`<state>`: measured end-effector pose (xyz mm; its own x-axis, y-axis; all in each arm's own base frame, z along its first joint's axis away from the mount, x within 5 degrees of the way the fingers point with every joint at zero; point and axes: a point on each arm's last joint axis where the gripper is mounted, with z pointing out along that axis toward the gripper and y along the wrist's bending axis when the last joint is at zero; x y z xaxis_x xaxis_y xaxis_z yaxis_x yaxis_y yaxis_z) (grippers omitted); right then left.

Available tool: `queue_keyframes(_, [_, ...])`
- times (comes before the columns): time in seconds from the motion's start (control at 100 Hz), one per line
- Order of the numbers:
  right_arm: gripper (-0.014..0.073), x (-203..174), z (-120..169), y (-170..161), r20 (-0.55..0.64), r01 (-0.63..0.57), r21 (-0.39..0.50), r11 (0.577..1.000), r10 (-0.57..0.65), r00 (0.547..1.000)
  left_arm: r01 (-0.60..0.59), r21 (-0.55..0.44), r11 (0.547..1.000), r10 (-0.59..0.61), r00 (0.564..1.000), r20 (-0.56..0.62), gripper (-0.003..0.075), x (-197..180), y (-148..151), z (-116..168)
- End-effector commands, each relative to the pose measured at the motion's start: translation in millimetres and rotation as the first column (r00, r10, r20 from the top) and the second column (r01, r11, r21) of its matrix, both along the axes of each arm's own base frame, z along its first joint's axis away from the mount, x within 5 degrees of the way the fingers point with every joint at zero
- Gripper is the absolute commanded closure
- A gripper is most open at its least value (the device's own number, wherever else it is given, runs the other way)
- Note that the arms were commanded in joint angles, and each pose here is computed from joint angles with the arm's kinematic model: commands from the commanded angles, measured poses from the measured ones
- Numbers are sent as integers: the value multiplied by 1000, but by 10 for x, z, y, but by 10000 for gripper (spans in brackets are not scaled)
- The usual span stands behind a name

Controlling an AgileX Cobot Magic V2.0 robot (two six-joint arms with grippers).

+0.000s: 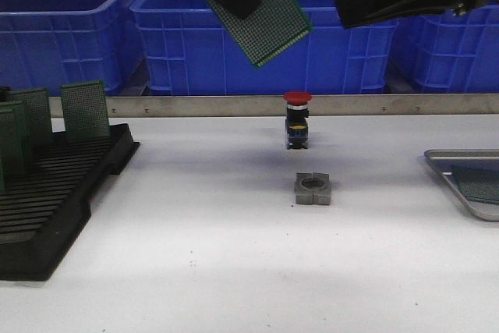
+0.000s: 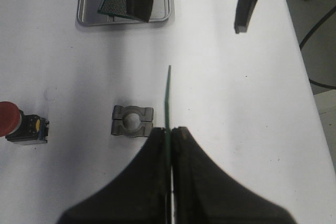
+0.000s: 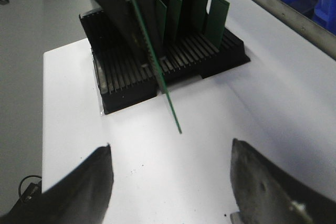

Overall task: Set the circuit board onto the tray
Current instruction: 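Grasp the second board with the right gripper beside the left gripper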

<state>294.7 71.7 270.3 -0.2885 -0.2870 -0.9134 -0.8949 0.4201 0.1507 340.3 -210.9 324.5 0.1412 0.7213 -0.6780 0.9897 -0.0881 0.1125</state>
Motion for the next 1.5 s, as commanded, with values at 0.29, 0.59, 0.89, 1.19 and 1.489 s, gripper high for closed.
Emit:
queue_keyframes(0.29, [99,-9,232,296,134,9,42,999,-14,991,32,-78,996,-32,999,9,738,-172,-18,302])
queue_keyframes(0.59, [99,7,230,463,179,31,32,999,-36,983,31,-78,996,-30,1000,8,738,-172,-18,302])
queue_keyframes(0.89, [188,60,119,500,146,9,51,999,-16,989,31,-78,996,-30,1000,8,738,-172,-18,302])
queue_keyframes(1.19, [337,73,159,525,155,-12,66,998,2,988,31,-78,996,-30,1000,8,738,-172,-18,302])
queue_keyframes(1.489, [668,88,285,548,192,-51,89,995,33,981,31,-78,996,-30,1000,8,737,-172,-18,302])
